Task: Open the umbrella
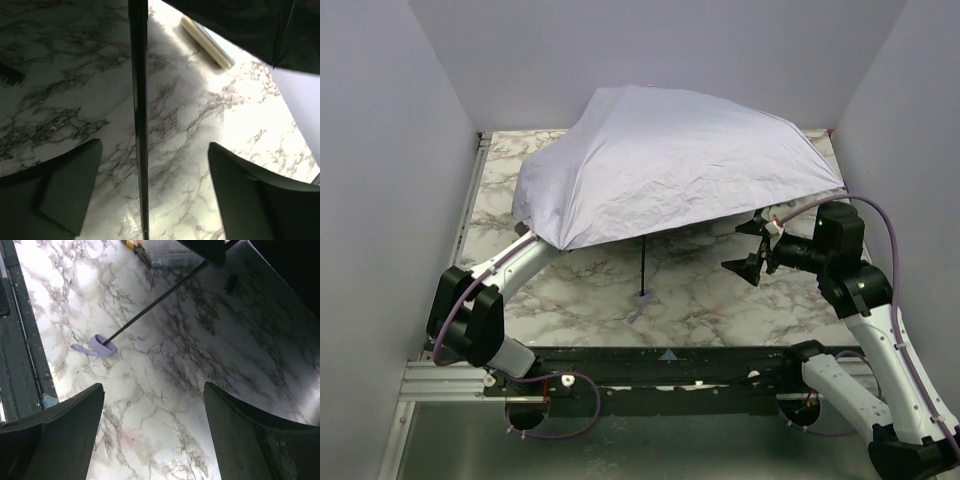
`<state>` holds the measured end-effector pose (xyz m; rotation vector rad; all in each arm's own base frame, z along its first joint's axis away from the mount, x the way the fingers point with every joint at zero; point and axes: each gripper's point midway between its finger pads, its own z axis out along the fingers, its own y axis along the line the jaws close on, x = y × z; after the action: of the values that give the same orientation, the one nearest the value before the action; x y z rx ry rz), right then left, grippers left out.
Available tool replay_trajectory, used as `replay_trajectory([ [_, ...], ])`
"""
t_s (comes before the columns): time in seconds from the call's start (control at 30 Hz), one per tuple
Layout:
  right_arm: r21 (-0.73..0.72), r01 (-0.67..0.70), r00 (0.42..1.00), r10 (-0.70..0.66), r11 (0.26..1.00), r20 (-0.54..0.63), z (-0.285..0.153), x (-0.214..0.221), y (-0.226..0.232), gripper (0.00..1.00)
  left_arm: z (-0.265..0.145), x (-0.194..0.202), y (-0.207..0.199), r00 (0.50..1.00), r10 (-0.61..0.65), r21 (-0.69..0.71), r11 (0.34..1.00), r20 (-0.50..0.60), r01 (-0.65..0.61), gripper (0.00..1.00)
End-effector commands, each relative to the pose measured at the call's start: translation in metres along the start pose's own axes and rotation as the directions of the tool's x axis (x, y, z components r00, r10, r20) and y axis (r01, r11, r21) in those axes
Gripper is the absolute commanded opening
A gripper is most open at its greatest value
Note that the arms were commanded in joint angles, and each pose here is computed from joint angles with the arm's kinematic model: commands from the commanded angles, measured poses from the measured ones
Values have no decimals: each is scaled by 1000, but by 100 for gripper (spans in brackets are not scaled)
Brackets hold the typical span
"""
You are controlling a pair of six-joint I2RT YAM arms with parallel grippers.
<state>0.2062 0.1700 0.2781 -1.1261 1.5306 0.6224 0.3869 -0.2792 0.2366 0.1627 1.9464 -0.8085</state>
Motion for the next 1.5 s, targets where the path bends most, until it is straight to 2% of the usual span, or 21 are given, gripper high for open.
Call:
replay_trajectory([
  [0.0,39,-4,999,5,999,-47,-4,16,-1,83,-26,20,-9,996,70,84,994,-60,-65,98],
  [0.07,47,-10,998,13,999,-59,-4,20,-1,84,-35,31,-6,990,115,92,990,-86,-107,98],
  [0.23,60,-20,996,25,998,-91,-6,33,1,86,-63,82,13,936,227,99,973,-270,-207,99],
  [0.3,55,-11,993,17,998,-113,-7,42,4,87,-77,104,27,897,258,81,966,-360,-245,98],
  [0.33,52,-2,992,9,999,-130,-8,48,5,93,-85,115,32,871,286,92,958,-399,-272,98],
  [0.43,58,18,983,-7,998,-182,-12,64,7,99,-105,137,49,809,361,106,929,-464,-353,98],
  [0.6,107,36,973,-11,994,-230,-23,76,7,100,-142,164,79,654,500,153,844,-568,-513,98],
  [0.67,131,41,968,-7,991,-251,-28,81,7,100,-158,170,85,602,542,183,813,-587,-553,98],
  [0.73,159,44,964,0,986,-268,-34,84,7,100,-173,174,88,570,582,205,781,-580,-590,99],
  [0.87,210,79,955,-14,974,-298,-46,91,6,100,-204,179,91,516,702,260,683,-491,-682,99],
  [1.13,378,192,930,-46,906,-364,-71,109,-14,100,-248,152,120,530,739,-1,582,-416,-813,99],
  [1.2,417,223,927,-58,881,-371,-77,111,-18,100,-257,146,126,549,740,-77,567,-388,-820,99],
  [1.27,443,247,925,-73,862,-374,-84,111,-19,100,-265,144,136,560,732,-149,550,-387,-822,98],
  [1.47,483,235,926,-43,843,-376,-97,114,-13,100,-285,129,173,571,699,-382,432,-431,-817,98],
])
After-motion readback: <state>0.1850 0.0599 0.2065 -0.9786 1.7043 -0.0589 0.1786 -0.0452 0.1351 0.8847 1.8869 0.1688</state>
